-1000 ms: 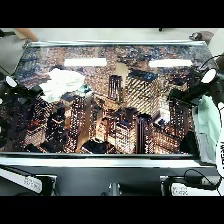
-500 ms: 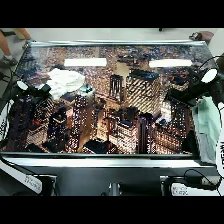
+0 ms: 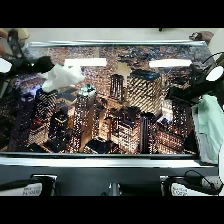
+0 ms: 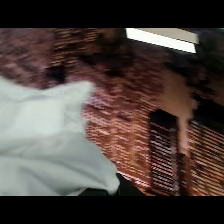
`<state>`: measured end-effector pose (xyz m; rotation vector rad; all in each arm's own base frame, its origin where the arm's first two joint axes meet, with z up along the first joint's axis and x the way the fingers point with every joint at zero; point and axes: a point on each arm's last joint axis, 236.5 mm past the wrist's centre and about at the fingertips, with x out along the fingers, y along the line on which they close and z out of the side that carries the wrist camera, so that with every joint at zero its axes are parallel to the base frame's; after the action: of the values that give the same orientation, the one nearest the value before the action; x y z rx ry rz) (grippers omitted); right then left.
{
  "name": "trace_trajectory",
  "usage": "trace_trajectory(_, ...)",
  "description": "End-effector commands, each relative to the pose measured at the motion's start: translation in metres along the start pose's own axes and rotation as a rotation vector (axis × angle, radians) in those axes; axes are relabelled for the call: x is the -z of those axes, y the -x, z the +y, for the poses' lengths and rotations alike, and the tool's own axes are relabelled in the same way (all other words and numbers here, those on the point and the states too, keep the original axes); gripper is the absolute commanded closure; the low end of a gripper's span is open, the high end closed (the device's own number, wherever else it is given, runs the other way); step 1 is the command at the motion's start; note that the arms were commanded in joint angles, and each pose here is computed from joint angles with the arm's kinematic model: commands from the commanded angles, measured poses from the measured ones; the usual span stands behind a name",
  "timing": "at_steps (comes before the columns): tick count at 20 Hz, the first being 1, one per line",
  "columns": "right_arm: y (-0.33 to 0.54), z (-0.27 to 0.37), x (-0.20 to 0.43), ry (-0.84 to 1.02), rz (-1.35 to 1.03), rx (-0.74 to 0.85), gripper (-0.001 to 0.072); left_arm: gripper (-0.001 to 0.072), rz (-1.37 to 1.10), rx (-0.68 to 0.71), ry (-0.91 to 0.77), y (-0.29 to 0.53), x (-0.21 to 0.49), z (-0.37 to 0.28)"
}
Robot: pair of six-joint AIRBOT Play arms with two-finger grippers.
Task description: Fold the shirts.
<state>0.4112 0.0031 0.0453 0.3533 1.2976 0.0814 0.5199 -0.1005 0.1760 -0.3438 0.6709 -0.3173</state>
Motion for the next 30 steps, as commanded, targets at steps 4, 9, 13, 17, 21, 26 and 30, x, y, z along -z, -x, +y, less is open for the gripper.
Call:
trace_trajectory(4, 0.111, 0.010, -0.019, 0.015, -0.313, 0.080, 0.0042, 0.0684, 0.156, 0.459, -0.350, 0.068, 0.144, -0.258)
trace_trajectory(9, 0.210, 0.005, -0.014, -0.006, -0.565, 0.184, 0.0039, 0.0682, 0.441, 0.514, -0.261, 0.009, 0.326, -0.329)
trace_trajectory(13, 0.189, -0.003, 0.012, -0.025, -0.414, 0.205, 0.0040, -0.0013, 0.635, 0.422, -0.287, -0.012, 0.331, -0.296)
trace_trajectory(17, 0.100, 0.006, 0.054, -0.013, -0.054, 0.089, 0.0039, -0.0013, 0.530, 0.128, -0.218, -0.028, 0.196, -0.139)
trace_trajectory(21, 0.017, 0.015, 0.111, -0.064, 0.183, -0.060, 0.0039, -0.0013, 0.554, -0.117, 0.131, -0.033, 0.177, 0.018)
trace_trajectory(26, -0.028, 0.000, 0.161, -0.109, 0.313, -0.058, 0.0003, -0.0013, 0.624, -0.083, 0.345, -0.087, 0.235, 0.040)
trace_trajectory(30, -0.056, -0.007, 0.198, -0.127, 0.407, -0.073, 0.0000, -0.0012, 0.609, -0.012, 0.415, -0.129, 0.256, 0.018)
